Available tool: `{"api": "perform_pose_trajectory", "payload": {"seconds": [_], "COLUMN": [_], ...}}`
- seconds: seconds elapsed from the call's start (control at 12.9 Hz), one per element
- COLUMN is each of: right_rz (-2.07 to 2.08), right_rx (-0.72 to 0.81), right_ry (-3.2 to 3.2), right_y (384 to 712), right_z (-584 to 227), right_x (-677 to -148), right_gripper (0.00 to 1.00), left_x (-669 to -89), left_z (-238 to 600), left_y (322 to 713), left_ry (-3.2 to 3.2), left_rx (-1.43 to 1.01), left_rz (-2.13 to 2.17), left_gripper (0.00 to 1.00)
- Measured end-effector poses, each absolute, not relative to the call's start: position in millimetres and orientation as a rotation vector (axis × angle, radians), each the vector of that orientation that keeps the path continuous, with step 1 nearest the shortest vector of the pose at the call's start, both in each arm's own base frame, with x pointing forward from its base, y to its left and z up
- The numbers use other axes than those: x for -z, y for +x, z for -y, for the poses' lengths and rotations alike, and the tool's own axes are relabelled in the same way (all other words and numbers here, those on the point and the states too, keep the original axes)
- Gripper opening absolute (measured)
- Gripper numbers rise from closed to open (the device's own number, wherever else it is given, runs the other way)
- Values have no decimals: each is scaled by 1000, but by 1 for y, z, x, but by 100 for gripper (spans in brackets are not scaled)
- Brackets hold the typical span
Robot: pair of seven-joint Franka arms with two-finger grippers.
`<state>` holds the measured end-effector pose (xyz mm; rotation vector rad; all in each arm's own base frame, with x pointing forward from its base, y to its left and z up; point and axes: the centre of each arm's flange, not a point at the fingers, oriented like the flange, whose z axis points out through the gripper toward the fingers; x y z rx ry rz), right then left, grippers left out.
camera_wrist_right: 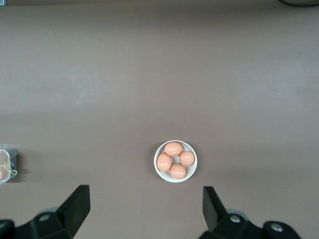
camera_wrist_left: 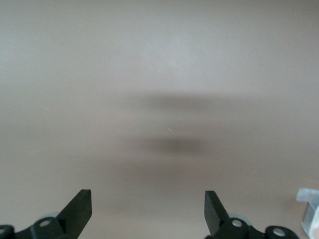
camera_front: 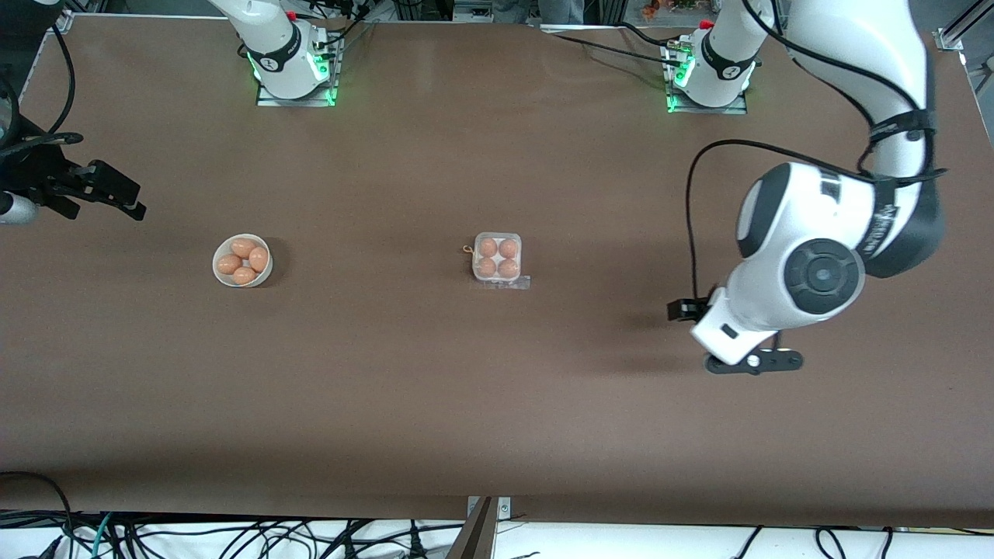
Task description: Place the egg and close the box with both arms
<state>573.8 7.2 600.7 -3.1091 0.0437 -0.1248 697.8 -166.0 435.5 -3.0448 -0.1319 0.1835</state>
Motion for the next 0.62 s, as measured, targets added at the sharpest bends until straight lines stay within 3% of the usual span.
{"api": "perform_pose_trajectory", "payload": {"seconds": [0.62], "right_rz": [-47], "right_rx": [109], "right_ry": [-3110], "right_y": [577], "right_z": [-6], "right_x": [-595], "right_gripper": [100], "left_x": [-496], "left_z": [30], "left_y": [699], "left_ry": [-3107], "left_rx": [-16], "left_rz": [75], "left_gripper": [100]}}
